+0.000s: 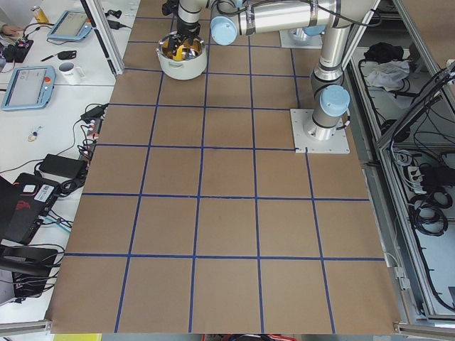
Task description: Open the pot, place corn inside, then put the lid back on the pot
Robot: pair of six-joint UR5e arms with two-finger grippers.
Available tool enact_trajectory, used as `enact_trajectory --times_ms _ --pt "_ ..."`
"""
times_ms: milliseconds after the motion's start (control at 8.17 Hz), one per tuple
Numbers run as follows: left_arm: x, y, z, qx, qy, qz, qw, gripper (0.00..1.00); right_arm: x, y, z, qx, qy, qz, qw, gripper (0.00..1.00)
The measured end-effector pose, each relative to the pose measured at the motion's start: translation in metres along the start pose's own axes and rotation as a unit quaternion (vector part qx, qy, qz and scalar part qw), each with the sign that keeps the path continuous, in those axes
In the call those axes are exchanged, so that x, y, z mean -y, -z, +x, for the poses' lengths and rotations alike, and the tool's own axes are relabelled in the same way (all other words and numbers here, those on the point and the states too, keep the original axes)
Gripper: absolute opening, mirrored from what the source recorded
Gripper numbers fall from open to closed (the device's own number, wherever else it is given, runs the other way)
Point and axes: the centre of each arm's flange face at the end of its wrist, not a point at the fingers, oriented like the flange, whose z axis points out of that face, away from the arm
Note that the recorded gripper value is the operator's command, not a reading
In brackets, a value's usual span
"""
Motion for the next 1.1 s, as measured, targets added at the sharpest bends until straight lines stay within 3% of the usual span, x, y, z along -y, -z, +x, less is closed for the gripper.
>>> enact_trajectory --times_ms 245,490,735,1102 --pt "-0.031 0.032 -0.018 0.021 0.126 -0.037 0.9911 1.0 0.026 -0.005 0.0 0.0 -0.011 0.002 0.9999 0.23" --pt "-0.055 0.058 -0.013 0.064 0.212 -0.077 0.9722 1.0 0.063 -0.027 -0.002 0.0 -0.018 0.01 0.9998 0.23" --pt "-0.068 0.065 -0.006 0.072 0.244 -0.1 0.9618 1.0 0.099 -0.068 -0.024 0.004 -0.038 0.032 0.9988 0.22" --pt "-0.076 0.056 -0.003 0.062 0.273 -0.13 0.9512 1.0 0.122 -0.124 -0.093 0.014 -0.071 0.048 0.9962 0.22"
